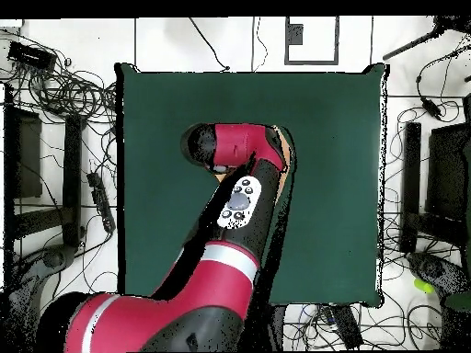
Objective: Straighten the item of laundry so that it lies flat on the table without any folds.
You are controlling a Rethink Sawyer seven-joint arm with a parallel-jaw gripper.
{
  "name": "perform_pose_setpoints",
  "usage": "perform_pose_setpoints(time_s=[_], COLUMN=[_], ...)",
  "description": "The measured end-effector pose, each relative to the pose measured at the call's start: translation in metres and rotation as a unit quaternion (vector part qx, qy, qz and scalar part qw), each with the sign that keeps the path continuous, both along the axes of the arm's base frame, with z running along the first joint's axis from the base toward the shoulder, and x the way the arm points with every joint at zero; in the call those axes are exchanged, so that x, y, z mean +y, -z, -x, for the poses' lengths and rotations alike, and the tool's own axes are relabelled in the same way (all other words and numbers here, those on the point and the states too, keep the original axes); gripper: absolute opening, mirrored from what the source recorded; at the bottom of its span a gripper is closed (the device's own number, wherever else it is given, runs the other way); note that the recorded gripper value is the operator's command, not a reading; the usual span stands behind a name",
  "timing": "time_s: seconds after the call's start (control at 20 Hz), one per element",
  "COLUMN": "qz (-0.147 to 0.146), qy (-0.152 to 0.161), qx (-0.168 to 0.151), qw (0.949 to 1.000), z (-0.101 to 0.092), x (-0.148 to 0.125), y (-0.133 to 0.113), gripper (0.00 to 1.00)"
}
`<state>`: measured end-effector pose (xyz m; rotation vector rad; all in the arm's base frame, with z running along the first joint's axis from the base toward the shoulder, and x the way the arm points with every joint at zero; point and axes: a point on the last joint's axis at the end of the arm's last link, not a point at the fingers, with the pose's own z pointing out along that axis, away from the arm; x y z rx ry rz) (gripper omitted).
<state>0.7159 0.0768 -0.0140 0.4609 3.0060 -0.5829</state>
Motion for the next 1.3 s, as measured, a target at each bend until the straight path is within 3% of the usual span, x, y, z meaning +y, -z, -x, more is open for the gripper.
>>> perform_pose_setpoints(time_s=[0.25,0.8,1.0,1.3], qz=[0.005,0.025,0.026,0.024], qy=[0.0,-0.013,-0.014,0.0], qx=[0.006,-0.002,-0.004,-0.017], qw=[1.0,0.9996,0.9996,0.9996], z=[0.009,-0.001,-0.003,-0.017], x=[-0.004,-0.014,-0.015,-0.026], y=[0.029,0.032,0.029,-0.004], gripper=[1.0,1.0,1.0,1.0])
